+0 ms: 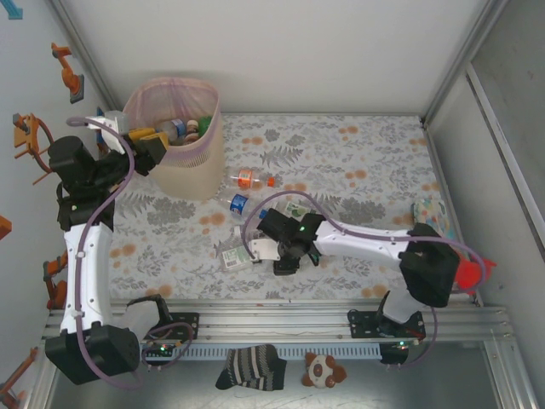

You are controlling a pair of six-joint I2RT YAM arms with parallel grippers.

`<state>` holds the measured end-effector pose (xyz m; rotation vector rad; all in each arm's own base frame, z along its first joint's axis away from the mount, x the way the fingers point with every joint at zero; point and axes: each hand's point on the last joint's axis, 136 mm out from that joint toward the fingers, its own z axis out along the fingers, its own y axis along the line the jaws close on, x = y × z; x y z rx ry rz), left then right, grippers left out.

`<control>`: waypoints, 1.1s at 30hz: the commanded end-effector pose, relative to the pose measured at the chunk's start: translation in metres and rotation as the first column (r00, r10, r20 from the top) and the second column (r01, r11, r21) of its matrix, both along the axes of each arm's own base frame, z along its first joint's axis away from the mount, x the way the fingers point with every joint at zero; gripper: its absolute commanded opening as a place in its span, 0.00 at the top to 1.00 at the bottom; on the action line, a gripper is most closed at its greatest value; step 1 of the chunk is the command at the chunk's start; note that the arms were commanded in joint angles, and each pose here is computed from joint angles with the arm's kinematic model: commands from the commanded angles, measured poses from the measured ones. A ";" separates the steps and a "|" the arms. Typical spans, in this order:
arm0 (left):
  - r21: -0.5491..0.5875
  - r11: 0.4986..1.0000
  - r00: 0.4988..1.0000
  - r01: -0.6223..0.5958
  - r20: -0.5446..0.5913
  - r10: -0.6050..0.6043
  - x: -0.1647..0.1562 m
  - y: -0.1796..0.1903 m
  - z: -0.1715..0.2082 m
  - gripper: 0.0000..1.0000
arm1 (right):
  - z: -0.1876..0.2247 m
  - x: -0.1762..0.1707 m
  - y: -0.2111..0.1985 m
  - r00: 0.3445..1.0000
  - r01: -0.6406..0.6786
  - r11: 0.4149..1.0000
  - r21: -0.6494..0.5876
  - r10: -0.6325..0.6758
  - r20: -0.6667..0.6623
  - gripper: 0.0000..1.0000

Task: Put the plastic bottles in the bin

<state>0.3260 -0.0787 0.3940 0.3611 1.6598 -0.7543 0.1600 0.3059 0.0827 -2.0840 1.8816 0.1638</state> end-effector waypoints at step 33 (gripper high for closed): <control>0.148 0.610 0.552 0.779 0.300 -0.778 -0.147 -0.167 0.064 0.13 | 0.409 -0.003 -0.001 0.991 -0.116 0.208 0.971 -0.045 0.128 0.53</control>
